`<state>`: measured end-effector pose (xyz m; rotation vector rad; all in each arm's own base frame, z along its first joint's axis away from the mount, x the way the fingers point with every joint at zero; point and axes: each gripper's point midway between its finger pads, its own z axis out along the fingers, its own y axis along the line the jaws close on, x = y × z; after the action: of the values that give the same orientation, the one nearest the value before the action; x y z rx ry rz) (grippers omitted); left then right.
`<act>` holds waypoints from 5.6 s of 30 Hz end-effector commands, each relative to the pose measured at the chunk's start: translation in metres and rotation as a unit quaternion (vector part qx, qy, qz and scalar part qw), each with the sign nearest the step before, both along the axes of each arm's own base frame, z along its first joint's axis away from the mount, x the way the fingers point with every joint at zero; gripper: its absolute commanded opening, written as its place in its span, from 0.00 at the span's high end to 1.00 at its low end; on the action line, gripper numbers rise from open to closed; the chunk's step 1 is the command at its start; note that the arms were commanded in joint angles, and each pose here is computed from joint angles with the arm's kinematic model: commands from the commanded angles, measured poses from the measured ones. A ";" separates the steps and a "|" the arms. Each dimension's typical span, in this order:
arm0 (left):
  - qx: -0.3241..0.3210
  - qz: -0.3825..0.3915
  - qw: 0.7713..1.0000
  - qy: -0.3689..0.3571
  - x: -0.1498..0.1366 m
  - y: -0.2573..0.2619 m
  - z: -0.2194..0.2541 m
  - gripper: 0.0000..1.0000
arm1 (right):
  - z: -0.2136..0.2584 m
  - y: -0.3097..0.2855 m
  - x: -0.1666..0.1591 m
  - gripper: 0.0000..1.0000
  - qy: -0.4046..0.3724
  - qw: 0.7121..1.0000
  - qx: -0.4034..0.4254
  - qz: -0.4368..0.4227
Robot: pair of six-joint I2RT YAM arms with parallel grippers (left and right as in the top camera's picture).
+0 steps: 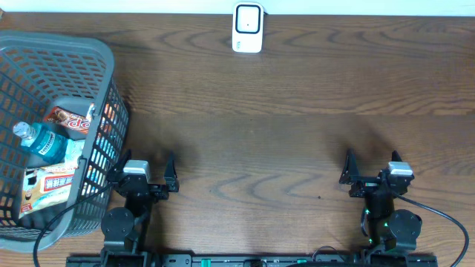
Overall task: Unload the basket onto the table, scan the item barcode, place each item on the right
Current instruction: 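Move the left gripper over the basket and reach down to the water bottle, then grasp the blue-capped water bottle with the left gripper and lift it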
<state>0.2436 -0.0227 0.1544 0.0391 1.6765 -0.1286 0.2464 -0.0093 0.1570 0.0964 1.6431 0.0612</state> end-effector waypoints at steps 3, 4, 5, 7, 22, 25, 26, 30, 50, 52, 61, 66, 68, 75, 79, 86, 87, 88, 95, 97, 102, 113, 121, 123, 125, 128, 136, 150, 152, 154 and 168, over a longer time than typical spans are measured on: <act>-0.096 -0.018 0.995 0.010 0.000 -0.010 -0.003 0.02 | -0.001 -0.002 0.000 0.01 0.001 1.000 -0.003 -0.005; -0.110 -0.031 0.993 0.007 -0.001 -0.014 0.000 0.02 | -0.001 -0.002 0.000 0.01 0.001 1.000 -0.003 -0.005; -0.116 -0.048 0.992 0.002 -0.002 -0.020 0.004 0.02 | -0.001 -0.002 0.000 0.01 0.001 1.000 -0.003 -0.005; -0.122 -0.079 0.989 -0.004 -0.004 -0.030 0.010 0.02 | -0.001 -0.002 0.000 0.01 0.001 1.000 -0.003 -0.005; -0.143 -0.145 0.979 -0.015 -0.015 -0.051 0.034 0.02 | -0.001 -0.002 0.000 0.01 0.001 1.000 -0.003 -0.005; -0.142 -0.156 0.977 -0.029 -0.019 -0.054 0.050 0.02 | -0.001 -0.002 0.000 0.01 0.001 1.000 -0.003 -0.005; -0.141 -0.158 0.977 -0.035 -0.020 -0.054 0.058 0.02 | -0.001 -0.002 0.000 0.01 0.001 1.000 -0.003 -0.005; -0.145 -0.162 0.975 -0.051 -0.024 -0.054 0.089 0.02 | -0.001 -0.002 0.000 0.01 0.001 1.000 -0.003 -0.005; -0.160 -0.129 0.962 0.181 0.006 -0.057 0.162 0.02 | -0.001 -0.002 0.000 0.01 0.001 1.000 -0.003 -0.005; -0.161 -0.130 0.961 0.184 0.014 -0.058 0.160 0.02 | -0.001 -0.002 0.000 0.01 0.001 1.000 -0.003 -0.005; -0.154 -0.097 0.967 0.179 0.034 -0.048 0.210 0.02 | -0.001 -0.002 0.000 0.01 0.001 1.000 -0.003 -0.005; -0.104 0.097 0.970 0.195 0.043 0.018 0.233 0.02 | -0.001 -0.002 0.000 0.01 0.001 1.000 -0.003 -0.005; -0.082 0.203 0.955 0.200 0.039 0.055 0.239 0.02 | -0.001 -0.002 0.000 0.01 0.001 1.000 -0.003 -0.005; -0.112 0.439 0.864 0.220 0.021 0.147 0.222 0.02 | -0.001 -0.002 0.000 0.01 0.001 1.000 -0.003 -0.005; -0.174 0.530 0.793 0.245 0.009 0.185 0.192 0.02 | -0.001 -0.002 0.000 0.01 0.001 1.000 -0.003 -0.005; -0.244 0.612 0.691 0.297 -0.002 0.233 0.138 0.02 | -0.001 -0.002 0.000 0.01 0.001 1.000 -0.003 -0.005; -0.252 0.612 0.684 0.307 0.000 0.237 0.130 0.02 | -0.001 -0.002 0.000 0.01 0.001 1.000 -0.003 -0.005; -0.260 0.610 0.678 0.317 0.003 0.241 0.122 0.02 | -0.001 -0.002 0.000 0.01 0.001 1.000 -0.003 -0.005; -0.287 0.618 0.630 0.372 0.021 0.262 0.068 0.02 | -0.001 -0.002 0.000 0.01 0.001 1.000 -0.003 -0.005; -0.284 0.619 0.624 0.383 0.027 0.265 0.056 0.02 | -0.001 -0.002 0.000 0.01 0.001 1.000 -0.003 -0.005; -0.281 0.620 0.616 0.397 0.035 0.271 0.039 0.02 | -0.001 -0.002 0.000 0.01 0.001 1.000 -0.003 -0.005; -0.282 0.620 0.618 0.393 0.049 0.280 0.024 0.02 | -0.001 -0.002 0.000 0.01 0.001 1.000 -0.003 -0.005; -0.278 0.621 0.608 0.409 0.054 0.284 0.005 0.02 | -0.001 -0.002 0.000 0.01 0.001 1.000 -0.003 -0.005; -0.277 0.622 0.604 0.414 0.055 0.285 -0.001 0.02 | -0.001 -0.002 0.000 0.01 0.001 1.000 -0.003 -0.005; -0.275 0.622 0.600 0.422 0.056 0.286 -0.007 0.02 | -0.001 -0.002 0.000 0.01 0.001 1.000 -0.003 -0.005; -0.272 0.622 0.593 0.434 0.057 0.286 -0.018 0.02 | -0.001 -0.002 0.000 0.01 0.001 1.000 -0.003 -0.005; -0.265 0.621 0.575 0.462 0.055 0.285 -0.040 0.00 | -0.001 -0.002 0.000 0.01 0.001 1.000 -0.003 -0.005; -0.247 0.599 0.624 0.437 0.056 0.286 0.003 0.53 | -0.001 -0.002 0.000 0.01 0.001 1.000 -0.003 -0.005; -0.251 0.599 0.635 0.417 0.055 0.285 0.020 0.53 | -0.001 -0.002 0.000 0.01 0.001 1.000 -0.003 -0.005; -0.255 0.599 0.647 0.397 0.054 0.284 0.036 0.53 | -0.001 -0.002 0.000 0.01 0.001 1.000 -0.003 -0.005; -0.286 0.585 0.732 0.202 0.020 0.262 0.173 0.53 | -0.001 -0.002 0.000 0.01 0.001 1.000 -0.003 -0.005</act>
<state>0.2732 0.2394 0.2974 -1.6360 1.8074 0.3309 0.2464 -0.0104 0.1568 0.1018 1.6439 0.0562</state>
